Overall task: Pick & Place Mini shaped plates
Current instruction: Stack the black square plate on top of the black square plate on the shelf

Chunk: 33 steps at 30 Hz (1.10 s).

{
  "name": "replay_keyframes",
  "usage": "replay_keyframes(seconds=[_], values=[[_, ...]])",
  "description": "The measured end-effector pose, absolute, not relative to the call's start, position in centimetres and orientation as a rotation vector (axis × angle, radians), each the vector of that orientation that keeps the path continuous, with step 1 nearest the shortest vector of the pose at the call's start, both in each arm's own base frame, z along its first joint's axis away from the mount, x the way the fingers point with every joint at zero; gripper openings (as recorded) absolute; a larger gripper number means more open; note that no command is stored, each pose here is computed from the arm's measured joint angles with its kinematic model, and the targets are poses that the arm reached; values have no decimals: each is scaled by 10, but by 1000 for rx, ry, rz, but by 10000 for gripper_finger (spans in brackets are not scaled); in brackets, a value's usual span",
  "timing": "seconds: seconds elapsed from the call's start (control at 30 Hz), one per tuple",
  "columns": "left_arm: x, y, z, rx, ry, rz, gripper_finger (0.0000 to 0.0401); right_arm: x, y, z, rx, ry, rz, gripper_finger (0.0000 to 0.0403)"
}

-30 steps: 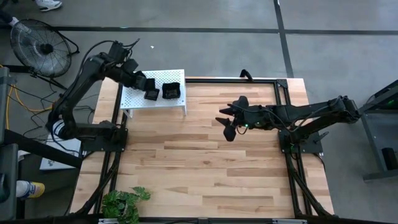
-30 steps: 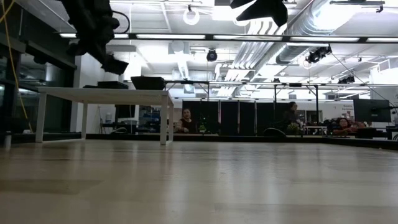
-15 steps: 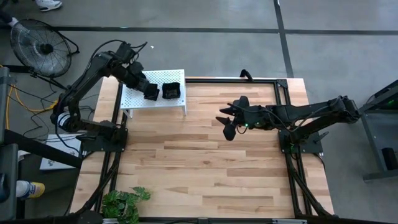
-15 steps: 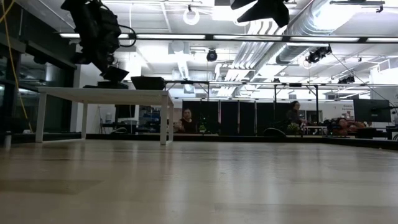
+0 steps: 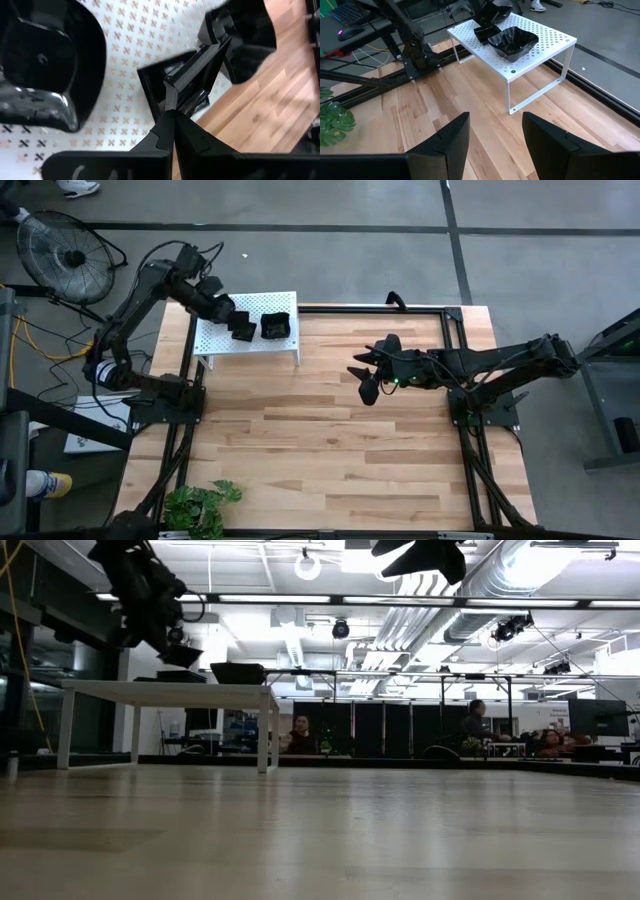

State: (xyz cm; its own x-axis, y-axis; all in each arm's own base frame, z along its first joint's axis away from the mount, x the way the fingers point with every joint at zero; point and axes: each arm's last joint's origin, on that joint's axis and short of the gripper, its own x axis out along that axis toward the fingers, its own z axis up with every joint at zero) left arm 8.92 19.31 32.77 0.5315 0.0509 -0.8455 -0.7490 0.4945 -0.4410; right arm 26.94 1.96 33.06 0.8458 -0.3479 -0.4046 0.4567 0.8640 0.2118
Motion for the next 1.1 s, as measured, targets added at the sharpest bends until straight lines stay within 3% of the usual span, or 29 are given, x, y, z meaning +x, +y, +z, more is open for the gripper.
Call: replay_keyframes(seconds=[0.23, 1.1], values=[[79, 189, 325, -940, 960, 551, 0, 269, 20, 330, 322, 366, -435, 177], [84, 199, 320, -934, 940, 538, 0, 269, 19, 330, 320, 361, -451, 177]])
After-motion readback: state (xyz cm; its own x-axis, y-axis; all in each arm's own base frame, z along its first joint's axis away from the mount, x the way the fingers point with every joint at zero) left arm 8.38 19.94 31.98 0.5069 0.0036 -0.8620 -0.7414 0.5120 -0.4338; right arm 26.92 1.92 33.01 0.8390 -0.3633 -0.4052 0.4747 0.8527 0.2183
